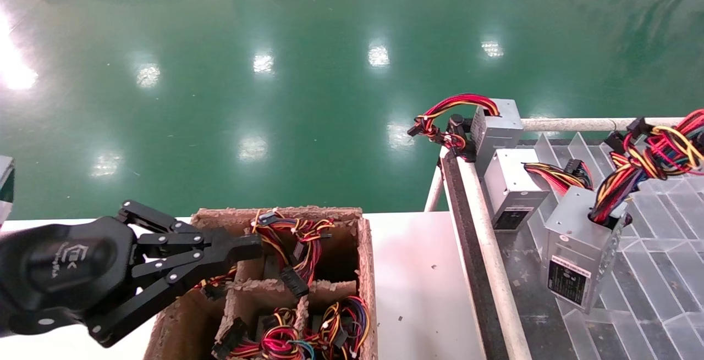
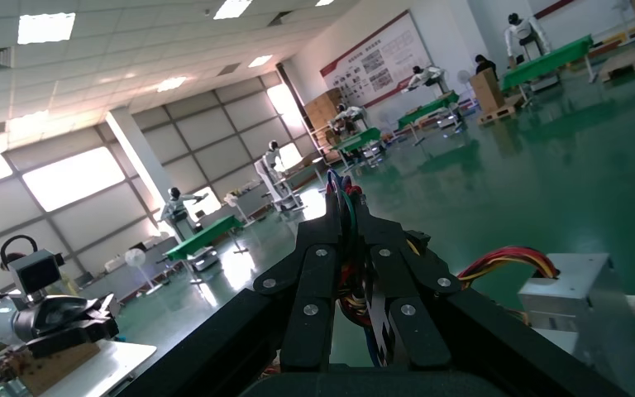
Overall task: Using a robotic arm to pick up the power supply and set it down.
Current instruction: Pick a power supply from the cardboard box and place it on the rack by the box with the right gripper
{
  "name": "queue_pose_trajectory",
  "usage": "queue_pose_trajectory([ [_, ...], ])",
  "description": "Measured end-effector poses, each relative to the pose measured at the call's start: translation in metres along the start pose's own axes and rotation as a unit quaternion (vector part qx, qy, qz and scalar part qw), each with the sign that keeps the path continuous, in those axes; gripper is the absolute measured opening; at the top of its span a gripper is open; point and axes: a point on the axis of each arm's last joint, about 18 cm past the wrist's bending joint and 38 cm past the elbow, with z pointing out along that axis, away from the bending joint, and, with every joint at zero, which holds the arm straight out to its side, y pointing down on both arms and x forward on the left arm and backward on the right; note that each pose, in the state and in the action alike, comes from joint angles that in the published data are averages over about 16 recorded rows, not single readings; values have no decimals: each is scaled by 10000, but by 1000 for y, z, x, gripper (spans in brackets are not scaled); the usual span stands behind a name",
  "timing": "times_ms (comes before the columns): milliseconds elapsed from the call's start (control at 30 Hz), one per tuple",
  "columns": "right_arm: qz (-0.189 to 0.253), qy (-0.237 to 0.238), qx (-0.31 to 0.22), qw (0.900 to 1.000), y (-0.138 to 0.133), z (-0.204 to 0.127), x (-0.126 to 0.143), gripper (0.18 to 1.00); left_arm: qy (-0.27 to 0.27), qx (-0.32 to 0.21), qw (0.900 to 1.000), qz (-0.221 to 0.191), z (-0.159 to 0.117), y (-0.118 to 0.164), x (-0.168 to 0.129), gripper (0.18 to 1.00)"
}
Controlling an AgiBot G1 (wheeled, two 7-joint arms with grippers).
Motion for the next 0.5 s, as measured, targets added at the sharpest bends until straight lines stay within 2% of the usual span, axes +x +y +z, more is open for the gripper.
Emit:
queue_pose_trajectory([
  [500,191,-132,-12,9997,16,28,14,202,0,0,10000,0,0,0,0,191],
])
